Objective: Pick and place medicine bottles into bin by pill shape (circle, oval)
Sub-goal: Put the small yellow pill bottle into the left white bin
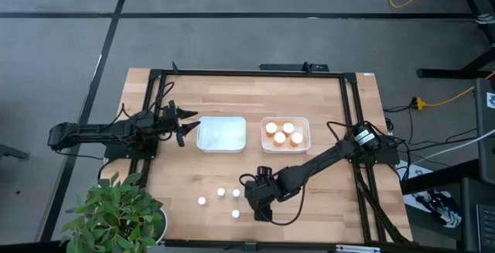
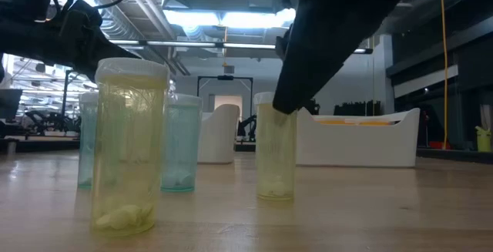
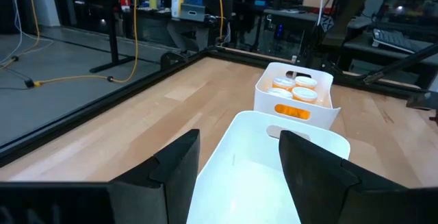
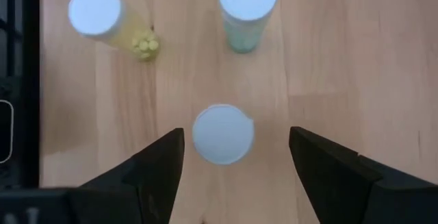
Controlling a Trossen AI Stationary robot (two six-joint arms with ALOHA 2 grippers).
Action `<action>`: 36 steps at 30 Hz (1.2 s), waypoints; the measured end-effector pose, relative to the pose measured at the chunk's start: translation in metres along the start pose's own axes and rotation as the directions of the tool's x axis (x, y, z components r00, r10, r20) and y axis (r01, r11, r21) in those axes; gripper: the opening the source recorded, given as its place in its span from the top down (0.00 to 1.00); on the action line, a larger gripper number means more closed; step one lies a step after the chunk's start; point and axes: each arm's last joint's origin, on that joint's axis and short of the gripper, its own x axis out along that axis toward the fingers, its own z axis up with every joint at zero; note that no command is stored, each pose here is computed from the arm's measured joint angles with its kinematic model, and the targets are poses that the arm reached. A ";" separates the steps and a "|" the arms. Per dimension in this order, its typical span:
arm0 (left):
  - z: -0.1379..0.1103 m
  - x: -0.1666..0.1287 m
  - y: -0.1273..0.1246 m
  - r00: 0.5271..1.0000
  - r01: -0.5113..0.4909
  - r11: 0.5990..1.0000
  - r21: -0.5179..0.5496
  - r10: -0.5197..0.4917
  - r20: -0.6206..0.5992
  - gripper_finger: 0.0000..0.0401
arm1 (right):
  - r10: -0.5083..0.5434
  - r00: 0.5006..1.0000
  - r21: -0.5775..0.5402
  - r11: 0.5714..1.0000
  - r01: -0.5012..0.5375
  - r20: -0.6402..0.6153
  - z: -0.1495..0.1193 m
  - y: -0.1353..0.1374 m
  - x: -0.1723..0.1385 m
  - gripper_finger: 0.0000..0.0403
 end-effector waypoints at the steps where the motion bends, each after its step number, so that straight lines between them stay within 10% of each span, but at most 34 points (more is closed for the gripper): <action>1: 0.000 0.000 0.000 1.000 0.000 1.000 0.000 0.000 0.000 0.52 | -0.001 1.000 -0.003 1.000 0.001 0.000 0.000 0.000 0.000 0.34; 27: -0.001 0.000 0.000 1.000 -0.001 1.000 0.002 0.001 -0.008 0.52 | 0.021 0.999 0.005 1.000 -0.021 0.032 0.004 0.001 0.000 0.68; 36: -0.001 0.000 0.000 1.000 -0.001 1.000 0.002 0.001 -0.008 0.52 | -0.121 0.985 0.012 0.993 0.120 0.120 0.048 -0.014 -0.039 0.71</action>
